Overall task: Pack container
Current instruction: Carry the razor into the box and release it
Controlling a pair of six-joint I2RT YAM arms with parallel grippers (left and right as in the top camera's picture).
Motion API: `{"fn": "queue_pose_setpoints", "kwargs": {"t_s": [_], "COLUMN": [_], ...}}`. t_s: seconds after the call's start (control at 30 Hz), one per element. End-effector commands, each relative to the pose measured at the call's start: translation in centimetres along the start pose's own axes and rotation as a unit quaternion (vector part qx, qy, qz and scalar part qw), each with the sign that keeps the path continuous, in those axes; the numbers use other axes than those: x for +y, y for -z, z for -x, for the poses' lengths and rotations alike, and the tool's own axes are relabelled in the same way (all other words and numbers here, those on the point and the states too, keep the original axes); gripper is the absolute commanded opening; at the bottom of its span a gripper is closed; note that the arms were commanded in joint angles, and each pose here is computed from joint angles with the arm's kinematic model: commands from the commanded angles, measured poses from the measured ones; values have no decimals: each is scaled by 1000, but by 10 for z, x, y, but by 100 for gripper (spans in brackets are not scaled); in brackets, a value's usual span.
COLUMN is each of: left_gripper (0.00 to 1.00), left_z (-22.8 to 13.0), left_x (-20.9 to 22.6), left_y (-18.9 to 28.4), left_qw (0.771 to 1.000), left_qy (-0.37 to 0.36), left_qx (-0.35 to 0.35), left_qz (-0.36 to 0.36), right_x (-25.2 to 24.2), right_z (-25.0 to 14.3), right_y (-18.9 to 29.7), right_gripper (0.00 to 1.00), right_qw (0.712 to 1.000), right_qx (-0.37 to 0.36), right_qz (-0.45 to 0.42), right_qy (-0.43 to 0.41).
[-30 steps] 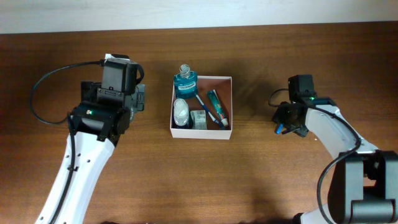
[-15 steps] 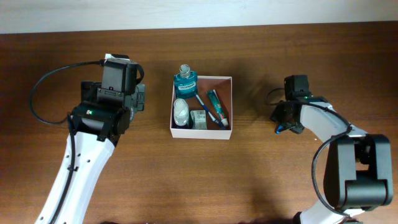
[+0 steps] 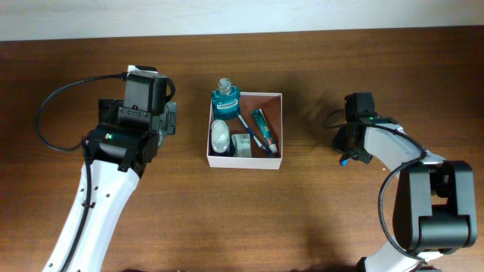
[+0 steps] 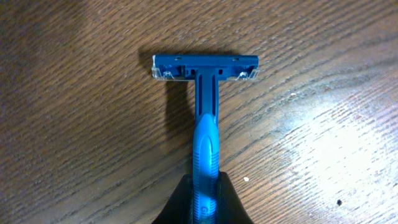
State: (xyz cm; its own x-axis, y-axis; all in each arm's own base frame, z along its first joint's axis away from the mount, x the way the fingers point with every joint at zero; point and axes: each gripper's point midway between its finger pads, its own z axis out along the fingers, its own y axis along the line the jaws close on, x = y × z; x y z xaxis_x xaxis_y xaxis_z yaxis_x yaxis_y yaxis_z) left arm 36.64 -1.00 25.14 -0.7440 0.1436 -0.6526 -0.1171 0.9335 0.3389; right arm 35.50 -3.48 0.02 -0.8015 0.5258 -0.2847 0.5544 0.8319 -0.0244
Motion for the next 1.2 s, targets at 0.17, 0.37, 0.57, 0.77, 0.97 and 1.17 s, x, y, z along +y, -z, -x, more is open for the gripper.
{"fn": "queue_pose_setpoints", "kwargs": {"t_s": [0.17,0.37,0.57,0.77,0.97,1.17], "left_gripper": [99,99,99,100,99,99], "left_z": [5,5,5,5,5,5], "left_x": [5,5,5,5,5,5], "left_y": [3,3,3,3,3,3], "left_qw": [1000,1000,1000,1000,1000,1000], "left_qy": [6,6,6,6,6,6], "left_qx": [-7,-7,-7,-7,-7,-7], "left_qz": [7,7,7,7,7,7], "right_x": [-1,31,87,134,171,200], "right_z": [14,38,14,-29,-56,-68], "right_y": [17,95,162,192,185,167], "right_gripper": [4,4,4,4,4,4], "right_qw": [999,994,976,956,946,939], "right_qx": [-16,-65,-113,-127,-124,-122], "right_qz": [-4,35,99,151,175,187], "right_qy": [40,83,156,216,244,260]}}
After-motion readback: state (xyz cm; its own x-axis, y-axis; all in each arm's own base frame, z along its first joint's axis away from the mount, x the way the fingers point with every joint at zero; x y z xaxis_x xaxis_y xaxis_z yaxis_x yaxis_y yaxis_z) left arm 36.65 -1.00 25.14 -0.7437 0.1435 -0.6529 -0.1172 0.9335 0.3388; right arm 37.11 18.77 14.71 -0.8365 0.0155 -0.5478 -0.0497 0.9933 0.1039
